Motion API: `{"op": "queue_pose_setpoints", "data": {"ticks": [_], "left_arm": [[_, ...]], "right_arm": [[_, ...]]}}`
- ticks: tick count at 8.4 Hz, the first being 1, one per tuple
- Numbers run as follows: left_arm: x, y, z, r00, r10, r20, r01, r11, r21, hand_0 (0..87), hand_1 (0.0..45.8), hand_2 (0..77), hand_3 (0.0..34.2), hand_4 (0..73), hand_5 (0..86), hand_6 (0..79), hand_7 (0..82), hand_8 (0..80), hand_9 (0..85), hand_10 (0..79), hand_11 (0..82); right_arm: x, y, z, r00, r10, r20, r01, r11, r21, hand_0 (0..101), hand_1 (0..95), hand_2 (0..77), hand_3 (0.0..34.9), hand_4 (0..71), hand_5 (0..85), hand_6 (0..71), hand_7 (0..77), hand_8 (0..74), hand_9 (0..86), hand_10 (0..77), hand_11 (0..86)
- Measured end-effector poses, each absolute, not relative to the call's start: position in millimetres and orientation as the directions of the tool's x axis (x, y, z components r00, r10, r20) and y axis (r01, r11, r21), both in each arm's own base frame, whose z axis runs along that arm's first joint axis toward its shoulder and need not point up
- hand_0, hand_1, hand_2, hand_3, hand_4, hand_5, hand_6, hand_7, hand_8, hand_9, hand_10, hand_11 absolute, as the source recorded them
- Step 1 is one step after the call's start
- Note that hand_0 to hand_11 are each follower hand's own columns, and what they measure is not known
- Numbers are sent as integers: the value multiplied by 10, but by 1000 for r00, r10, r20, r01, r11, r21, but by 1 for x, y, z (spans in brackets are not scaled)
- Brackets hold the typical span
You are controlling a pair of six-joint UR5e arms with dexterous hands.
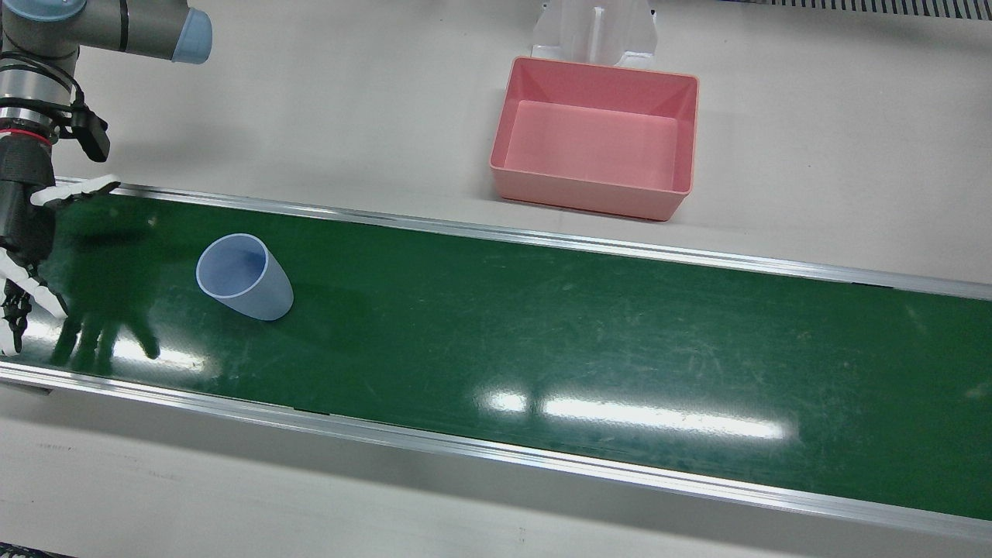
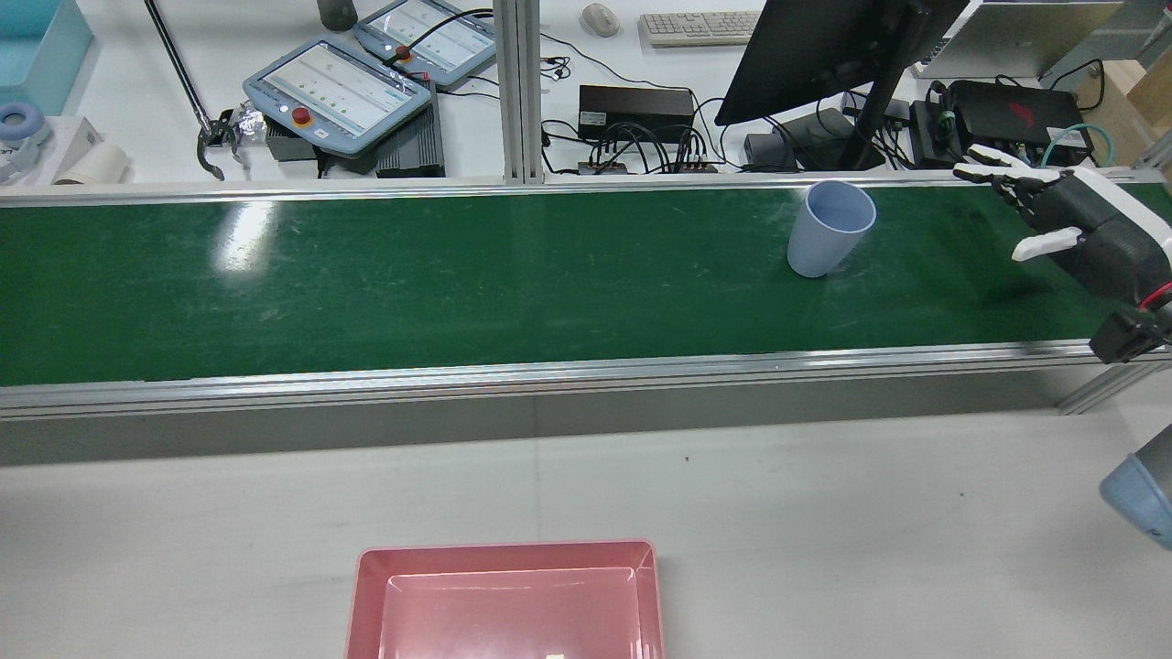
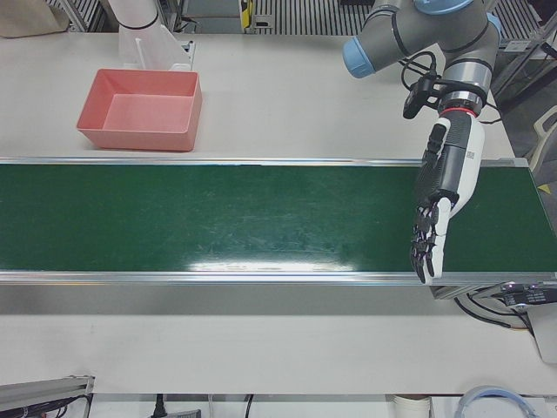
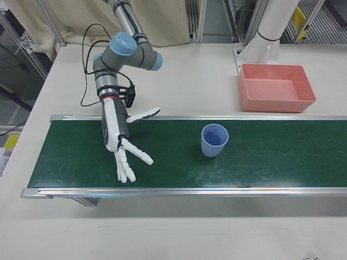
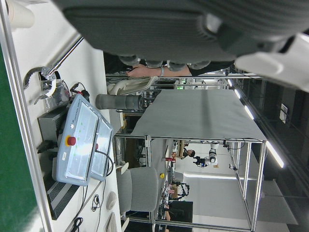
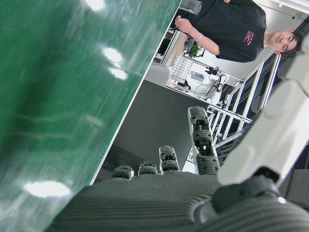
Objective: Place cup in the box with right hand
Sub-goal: 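Close the right hand around the blue-grey cup as it arrives on the belt, then lift the cup off the belt with the right hand toward the pink tray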
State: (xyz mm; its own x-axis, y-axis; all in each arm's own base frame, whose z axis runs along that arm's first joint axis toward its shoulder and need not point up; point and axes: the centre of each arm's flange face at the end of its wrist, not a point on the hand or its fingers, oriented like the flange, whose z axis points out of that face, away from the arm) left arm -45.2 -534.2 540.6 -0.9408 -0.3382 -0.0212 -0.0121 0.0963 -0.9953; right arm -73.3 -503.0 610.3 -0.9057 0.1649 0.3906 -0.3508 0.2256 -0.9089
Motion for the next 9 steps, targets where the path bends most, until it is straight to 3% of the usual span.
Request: {"op": "queue_pose_setpoints", "data": {"ticks": [1, 2, 3, 4, 5, 7, 8, 9], "left_arm": [[-45, -534, 541, -941, -339, -21, -12, 96, -995, 0, 5, 5, 0, 11, 5, 5, 5, 0, 0, 0, 0], [-45, -534, 541, -941, -339, -21, -12, 96, -995, 0, 5, 5, 0, 11, 5, 5, 5, 0, 0, 0, 0], [-45, -534, 541, -941, -339, -21, -12, 96, -995, 0, 5, 5, 0, 11, 5, 5, 5, 0, 0, 0, 0], [-45, -534, 541, -941, -338, -21, -12, 96, -995, 0, 5, 5, 0, 11, 5, 5, 5, 0, 0, 0, 0], [-45, -534, 541, -941, -338, -21, -12, 96, -995, 0, 5, 5, 0, 11, 0, 0, 5, 0, 0, 0, 0], [-45, -534, 541, -941, -338, -21, -12, 96, -995, 0, 5, 5, 0, 11, 5, 5, 5, 0, 0, 0, 0], [-45, -534, 541, -941, -338, -21, -12, 96, -995, 0, 5, 5, 0, 11, 5, 5, 5, 0, 0, 0, 0], [-45, -534, 541, -941, -339, -21, -12, 96, -995, 0, 5, 5, 0, 11, 0, 5, 5, 0, 0, 0, 0]], "right_arm": [[-75, -503, 610, -905, 167, 391, -350, 226, -909, 409, 120, 16, 9, 87, 27, 33, 147, 5, 49, 11, 27], [-76, -503, 610, -905, 169, 391, -350, 228, -908, 409, 120, 16, 9, 87, 27, 33, 147, 5, 49, 11, 27], [-77, -503, 610, -904, 171, 392, -351, 229, -908, 398, 76, 136, 9, 82, 27, 33, 158, 5, 49, 11, 27], [-79, -503, 610, -903, 174, 393, -351, 230, -908, 427, 16, 104, 9, 131, 33, 33, 158, 5, 49, 11, 27], [-81, -503, 610, -902, 176, 393, -351, 231, -908, 406, 60, 185, 6, 104, 33, 33, 158, 5, 49, 11, 27], [-82, -504, 608, -903, 176, 392, -348, 234, -908, 407, 104, 158, 5, 104, 33, 33, 158, 5, 49, 11, 27], [-82, -504, 607, -905, 170, 390, -347, 234, -908, 453, 125, 185, 5, 153, 33, 49, 164, 11, 54, 22, 44], [-80, -504, 607, -909, 157, 386, -347, 228, -910, 538, 169, 245, 6, 196, 98, 98, 278, 76, 136, 71, 120]]}}
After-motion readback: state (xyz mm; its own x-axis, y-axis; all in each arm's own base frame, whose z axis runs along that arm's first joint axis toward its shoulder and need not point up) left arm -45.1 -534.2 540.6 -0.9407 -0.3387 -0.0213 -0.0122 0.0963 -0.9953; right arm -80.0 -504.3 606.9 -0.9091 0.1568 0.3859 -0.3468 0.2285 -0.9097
